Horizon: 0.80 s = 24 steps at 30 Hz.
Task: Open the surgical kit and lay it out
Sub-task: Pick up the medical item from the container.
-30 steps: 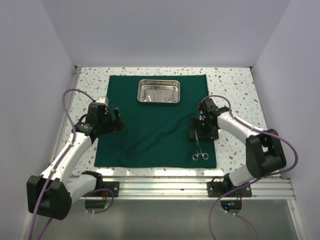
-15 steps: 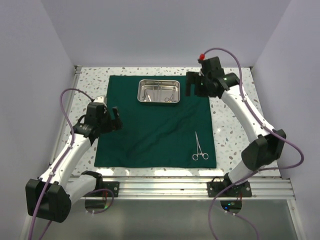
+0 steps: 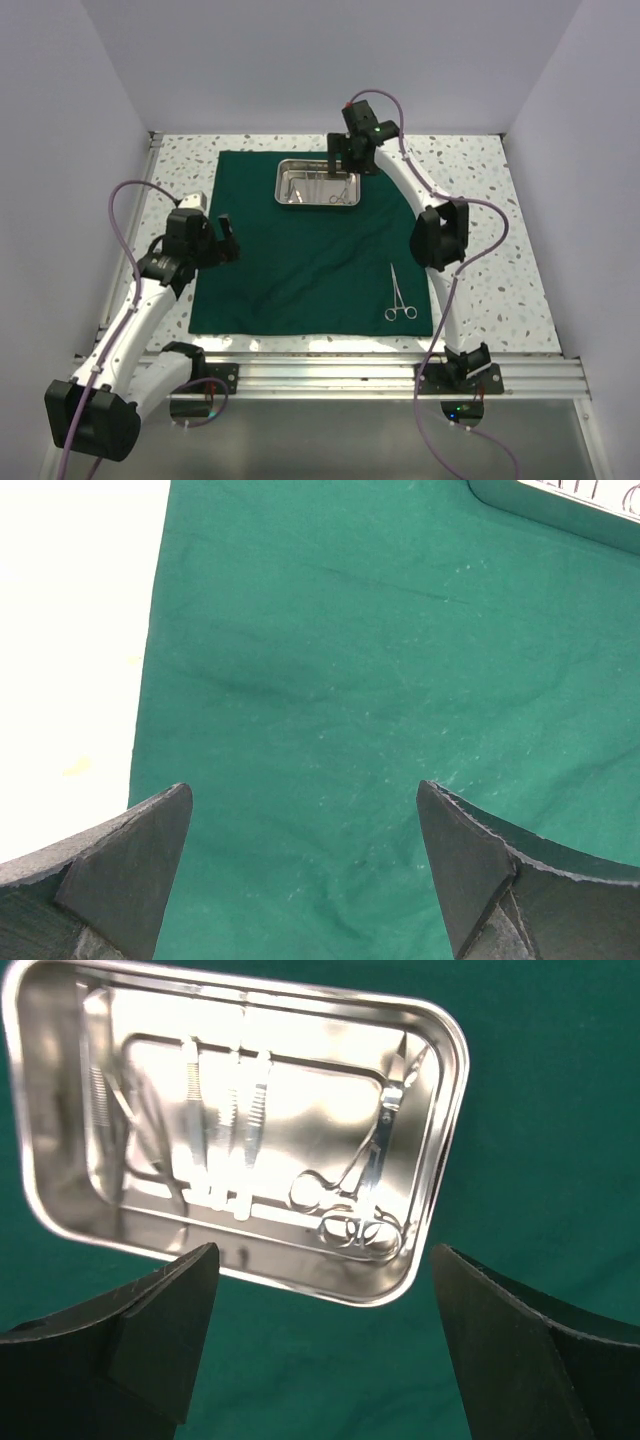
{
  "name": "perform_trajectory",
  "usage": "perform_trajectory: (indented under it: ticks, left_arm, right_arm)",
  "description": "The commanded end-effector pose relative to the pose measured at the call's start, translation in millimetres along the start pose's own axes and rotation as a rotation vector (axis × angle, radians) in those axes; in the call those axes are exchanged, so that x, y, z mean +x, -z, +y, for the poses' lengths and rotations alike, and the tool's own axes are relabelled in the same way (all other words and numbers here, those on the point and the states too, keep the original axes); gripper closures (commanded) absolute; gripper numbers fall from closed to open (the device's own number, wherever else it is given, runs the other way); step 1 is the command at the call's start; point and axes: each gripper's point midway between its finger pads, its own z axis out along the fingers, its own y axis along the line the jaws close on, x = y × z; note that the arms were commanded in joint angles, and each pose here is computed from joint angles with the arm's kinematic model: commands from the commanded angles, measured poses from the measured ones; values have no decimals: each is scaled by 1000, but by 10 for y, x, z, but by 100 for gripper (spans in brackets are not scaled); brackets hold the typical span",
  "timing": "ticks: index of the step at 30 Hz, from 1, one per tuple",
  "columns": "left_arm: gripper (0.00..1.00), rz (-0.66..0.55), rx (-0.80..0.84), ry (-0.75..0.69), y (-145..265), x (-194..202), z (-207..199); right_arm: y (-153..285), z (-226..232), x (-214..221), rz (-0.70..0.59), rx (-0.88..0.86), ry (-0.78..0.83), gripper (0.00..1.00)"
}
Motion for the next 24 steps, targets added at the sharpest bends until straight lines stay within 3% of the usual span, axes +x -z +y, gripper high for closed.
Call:
perform_trajectory:
  ticks: [1,10,24]
  left_arm:
    - [2,-60,-11,5,149,-172,11]
    - [2,-89,-1,16,191,-177,16]
    - [2,-93,-1,12,153,-173,19]
  right_arm:
    - [34,-58,-109,-34,43,-10,10]
    - [-481,-76,207,34,64,2,15]
    - [-626,97,176,-8,65,-19,18]
